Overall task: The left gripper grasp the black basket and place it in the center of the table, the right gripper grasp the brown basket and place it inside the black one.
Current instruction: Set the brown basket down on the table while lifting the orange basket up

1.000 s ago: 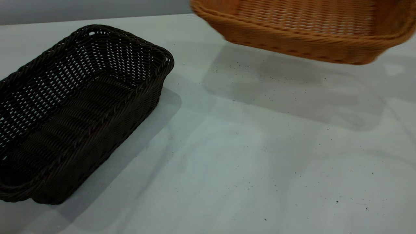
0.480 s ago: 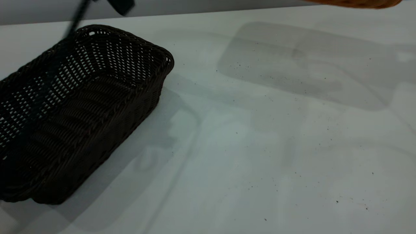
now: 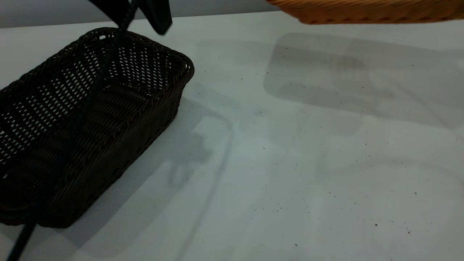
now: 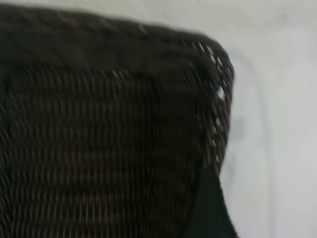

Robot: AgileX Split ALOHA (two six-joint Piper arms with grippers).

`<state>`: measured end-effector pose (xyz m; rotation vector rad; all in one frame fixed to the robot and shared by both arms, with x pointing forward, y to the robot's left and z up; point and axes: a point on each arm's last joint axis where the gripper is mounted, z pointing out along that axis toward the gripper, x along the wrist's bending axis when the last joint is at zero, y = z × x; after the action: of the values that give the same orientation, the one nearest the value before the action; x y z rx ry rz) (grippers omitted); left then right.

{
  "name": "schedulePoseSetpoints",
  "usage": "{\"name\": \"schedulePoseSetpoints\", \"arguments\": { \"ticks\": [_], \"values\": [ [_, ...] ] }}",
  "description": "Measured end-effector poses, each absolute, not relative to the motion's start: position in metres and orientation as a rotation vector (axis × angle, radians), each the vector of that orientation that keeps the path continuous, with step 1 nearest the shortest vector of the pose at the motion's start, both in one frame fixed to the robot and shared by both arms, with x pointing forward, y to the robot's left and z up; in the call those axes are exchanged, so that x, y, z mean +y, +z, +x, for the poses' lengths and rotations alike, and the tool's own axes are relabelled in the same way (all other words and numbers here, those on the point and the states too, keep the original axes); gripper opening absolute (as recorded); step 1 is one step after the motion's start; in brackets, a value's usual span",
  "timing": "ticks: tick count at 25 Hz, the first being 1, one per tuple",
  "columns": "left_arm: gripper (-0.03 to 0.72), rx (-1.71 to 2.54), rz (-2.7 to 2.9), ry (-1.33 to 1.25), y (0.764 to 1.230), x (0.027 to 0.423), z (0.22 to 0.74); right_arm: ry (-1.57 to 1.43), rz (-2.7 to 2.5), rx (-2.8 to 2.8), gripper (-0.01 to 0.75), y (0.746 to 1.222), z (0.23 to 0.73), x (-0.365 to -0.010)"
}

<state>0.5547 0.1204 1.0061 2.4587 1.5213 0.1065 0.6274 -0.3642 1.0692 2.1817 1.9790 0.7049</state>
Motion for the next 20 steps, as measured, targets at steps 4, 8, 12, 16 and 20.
{"name": "schedulePoseSetpoints", "arguments": {
  "ticks": [4, 8, 12, 16, 20],
  "values": [
    [0.457, 1.569, 2.576, 0.014, 0.992, 0.121, 0.548, 0.738, 2.147, 1.973, 0.114, 1.087, 0.63, -0.364],
    [0.457, 1.605, 2.637, 0.028, 0.983, 0.125, 0.549, 0.756, 2.142, 1.983, 0.114, 1.094, 0.63, -0.363],
    [0.457, 1.616, 2.653, 0.017, 0.974, 0.124, 0.552, 0.744, 2.155, 1.994, 0.114, 1.094, 0.629, -0.362],
    [0.457, 1.607, 2.688, 0.021, 0.959, 0.123, 0.557, 0.761, 2.166, 1.986, 0.114, 1.094, 0.629, -0.362],
    [0.457, 1.609, 2.748, 0.029, 0.942, 0.124, 0.561, 0.76, 2.166, 1.986, 0.114, 1.094, 0.629, -0.362]
  ]
}}
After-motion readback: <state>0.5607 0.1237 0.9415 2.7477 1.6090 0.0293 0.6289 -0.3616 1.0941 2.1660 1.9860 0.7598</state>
